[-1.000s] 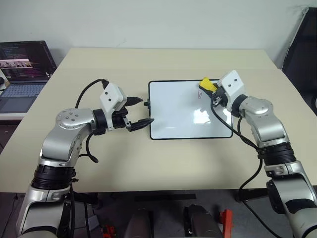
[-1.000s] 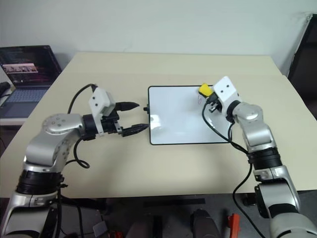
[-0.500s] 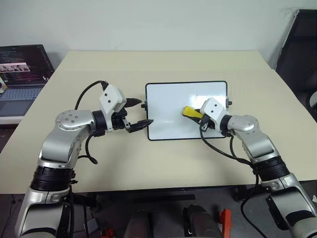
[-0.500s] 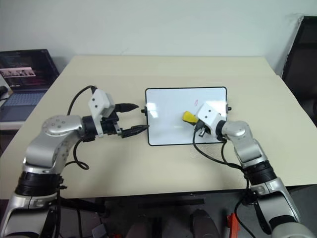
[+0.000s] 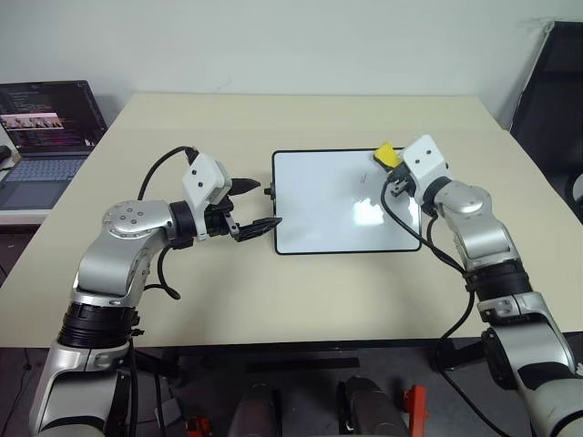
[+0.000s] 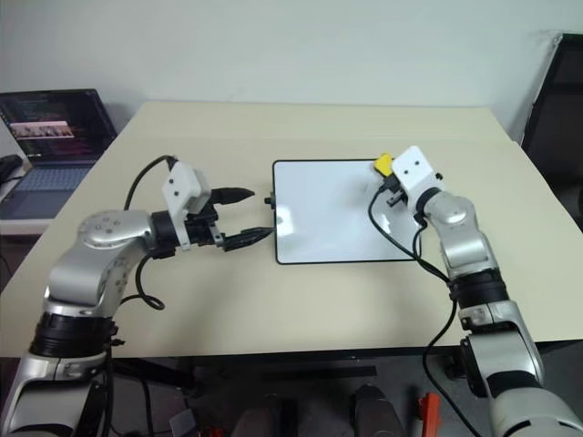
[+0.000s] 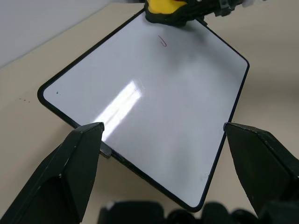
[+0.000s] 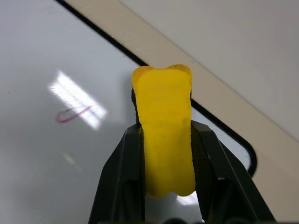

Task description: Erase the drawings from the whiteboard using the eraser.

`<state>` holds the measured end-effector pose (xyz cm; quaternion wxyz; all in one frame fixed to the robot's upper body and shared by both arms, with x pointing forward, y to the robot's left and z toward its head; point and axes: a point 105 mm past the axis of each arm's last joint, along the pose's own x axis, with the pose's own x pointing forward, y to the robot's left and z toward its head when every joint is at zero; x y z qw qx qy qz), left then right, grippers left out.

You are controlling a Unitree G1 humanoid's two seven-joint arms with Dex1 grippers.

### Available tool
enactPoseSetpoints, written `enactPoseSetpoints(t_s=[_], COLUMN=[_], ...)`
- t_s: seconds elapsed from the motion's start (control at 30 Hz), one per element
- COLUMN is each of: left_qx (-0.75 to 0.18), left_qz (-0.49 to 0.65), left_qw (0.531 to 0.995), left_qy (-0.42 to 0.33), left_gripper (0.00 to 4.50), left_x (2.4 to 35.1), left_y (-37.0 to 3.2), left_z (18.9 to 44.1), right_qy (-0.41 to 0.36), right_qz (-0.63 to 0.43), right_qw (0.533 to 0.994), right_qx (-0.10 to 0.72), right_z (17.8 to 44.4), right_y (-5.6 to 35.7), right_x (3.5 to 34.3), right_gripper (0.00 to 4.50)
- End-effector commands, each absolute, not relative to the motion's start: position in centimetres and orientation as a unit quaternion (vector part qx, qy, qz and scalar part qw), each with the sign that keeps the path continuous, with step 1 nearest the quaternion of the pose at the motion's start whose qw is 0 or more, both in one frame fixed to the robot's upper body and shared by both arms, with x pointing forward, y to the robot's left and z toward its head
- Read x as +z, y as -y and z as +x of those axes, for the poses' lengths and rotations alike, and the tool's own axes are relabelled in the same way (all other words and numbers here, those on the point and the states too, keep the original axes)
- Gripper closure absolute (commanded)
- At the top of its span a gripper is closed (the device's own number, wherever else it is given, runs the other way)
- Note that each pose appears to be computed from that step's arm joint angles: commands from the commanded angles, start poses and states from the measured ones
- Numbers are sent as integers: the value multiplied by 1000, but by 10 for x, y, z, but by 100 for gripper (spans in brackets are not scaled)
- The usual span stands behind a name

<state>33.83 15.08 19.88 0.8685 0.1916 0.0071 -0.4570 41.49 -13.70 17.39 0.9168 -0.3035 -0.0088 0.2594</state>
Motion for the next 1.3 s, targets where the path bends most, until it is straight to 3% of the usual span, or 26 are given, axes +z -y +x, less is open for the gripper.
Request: enactPoseSetpoints(t_s=[0.03, 0.13, 0.2, 0.43, 0.53, 0.63, 0.77, 0.9, 1.07, 1.2, 1.3], left_qx=[-462, -462, -463, -464, -464, -465, -485, -517, -554, -569, -573], left_qz=[203, 202, 202, 200, 200, 200, 193, 183, 166, 162, 161], left_qw=[863, 864, 863, 863, 863, 862, 852, 836, 816, 806, 803], left_qy=[17, 15, 15, 16, 17, 18, 28, 32, 31, 28, 26], left_gripper=[0, 0, 0, 0, 0, 0, 0, 0, 0, 0, 0], left_x=[211, 210, 209, 209, 210, 211, 215, 213, 204, 199, 197], left_y=[-147, -147, -146, -144, -144, -144, -133, -113, -89, -77, -75], left_z=[335, 335, 335, 335, 335, 334, 330, 326, 320, 319, 319], right_qy=[-45, -64, -63, 3, 12, 28, 75, 88, -10, -110, -142], right_qz=[-313, -326, -333, -345, -328, -283, -170, -108, -91, -94, -101], right_qw=[874, 838, 838, 907, 924, 931, 925, 963, 996, 989, 984], right_qx=[370, 432, 427, 243, 195, 229, 331, 231, -1, -39, -33], right_z=[386, 364, 366, 424, 434, 422, 375, 364, 367, 361, 361], right_y=[105, 84, 82, 121, 143, 159, 177, 244, 346, 367, 365], right_x=[136, 120, 120, 174, 187, 202, 233, 255, 225, 177, 160], right_gripper=[353, 353, 353, 353, 353, 353, 353, 353, 353, 353, 353])
